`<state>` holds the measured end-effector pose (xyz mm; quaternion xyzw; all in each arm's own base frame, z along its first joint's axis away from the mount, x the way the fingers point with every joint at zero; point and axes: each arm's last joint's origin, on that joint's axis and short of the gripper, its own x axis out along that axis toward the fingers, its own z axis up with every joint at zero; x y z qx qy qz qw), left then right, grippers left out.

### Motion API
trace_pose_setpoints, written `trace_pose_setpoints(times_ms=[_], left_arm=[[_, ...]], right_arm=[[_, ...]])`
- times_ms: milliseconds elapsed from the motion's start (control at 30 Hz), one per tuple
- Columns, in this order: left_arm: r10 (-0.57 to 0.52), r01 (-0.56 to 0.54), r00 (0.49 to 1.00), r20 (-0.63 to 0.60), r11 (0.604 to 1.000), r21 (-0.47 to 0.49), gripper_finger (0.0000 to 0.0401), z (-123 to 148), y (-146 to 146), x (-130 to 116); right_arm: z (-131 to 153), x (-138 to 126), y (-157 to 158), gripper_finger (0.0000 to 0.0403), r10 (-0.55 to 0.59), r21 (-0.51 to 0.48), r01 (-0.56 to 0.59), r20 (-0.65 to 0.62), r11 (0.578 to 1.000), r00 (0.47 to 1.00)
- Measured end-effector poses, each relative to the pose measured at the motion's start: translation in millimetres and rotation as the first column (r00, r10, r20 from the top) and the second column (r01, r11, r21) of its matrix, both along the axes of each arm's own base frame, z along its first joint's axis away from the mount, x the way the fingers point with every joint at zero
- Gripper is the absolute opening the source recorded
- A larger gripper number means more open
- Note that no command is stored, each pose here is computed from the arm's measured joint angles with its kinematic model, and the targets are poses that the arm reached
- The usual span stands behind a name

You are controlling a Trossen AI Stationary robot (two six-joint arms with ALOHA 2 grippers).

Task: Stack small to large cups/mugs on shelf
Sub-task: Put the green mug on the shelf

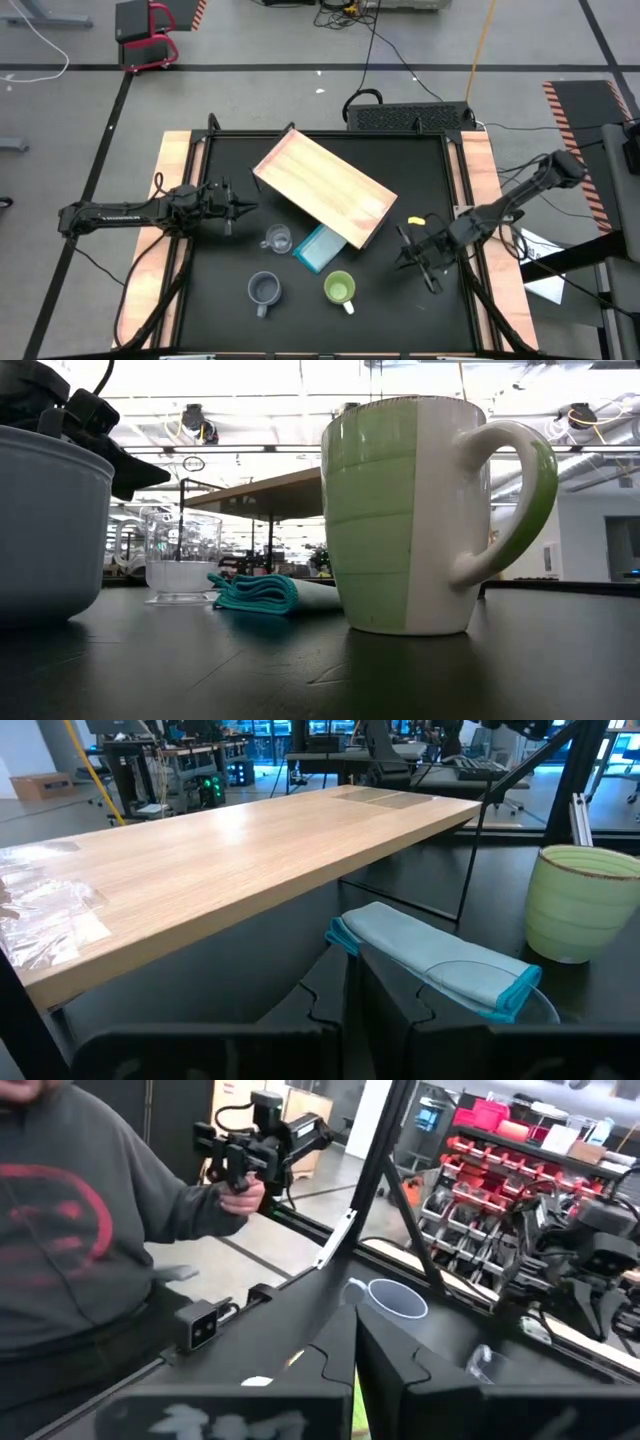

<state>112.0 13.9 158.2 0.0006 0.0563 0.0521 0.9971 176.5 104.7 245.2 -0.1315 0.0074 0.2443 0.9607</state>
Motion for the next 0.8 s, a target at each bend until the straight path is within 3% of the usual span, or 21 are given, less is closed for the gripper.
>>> trace_pose_setpoints(times_ms=[133, 300, 500, 800], left_arm=[[0.000, 0.000, 1.000, 0.000, 1.000, -0.001, 0.0031, 0.1, 0.0, 0.0], [0.000, 0.000, 1.000, 0.000, 1.000, -0.001, 0.0031, 0.1, 0.0, 0.0], [0.000, 0.000, 1.000, 0.000, 1.000, -0.001, 0.0031, 0.1, 0.0, 0.0], [0.003, -0.002, 1.000, 0.001, 1.000, -0.026, 0.0031, -0.1, 0.0, 0.0]], right_arm=[[-1.6, 3.8, 7.2, 0.0000, 0.007, 0.039, -0.008, 0.009, 0.999, 1.000], [-11.2, 11.1, 10.7, 0.0000, -0.124, 0.051, 0.126, -0.036, 0.991, 0.992], [-14.9, 15.9, 26.2, 0.0000, -0.085, 0.105, 0.084, 0.007, 0.991, 0.996], [-10.5, 4.6, 69.3, 0.0000, -0.131, 0.036, 0.129, 0.051, 0.991, 0.990]])
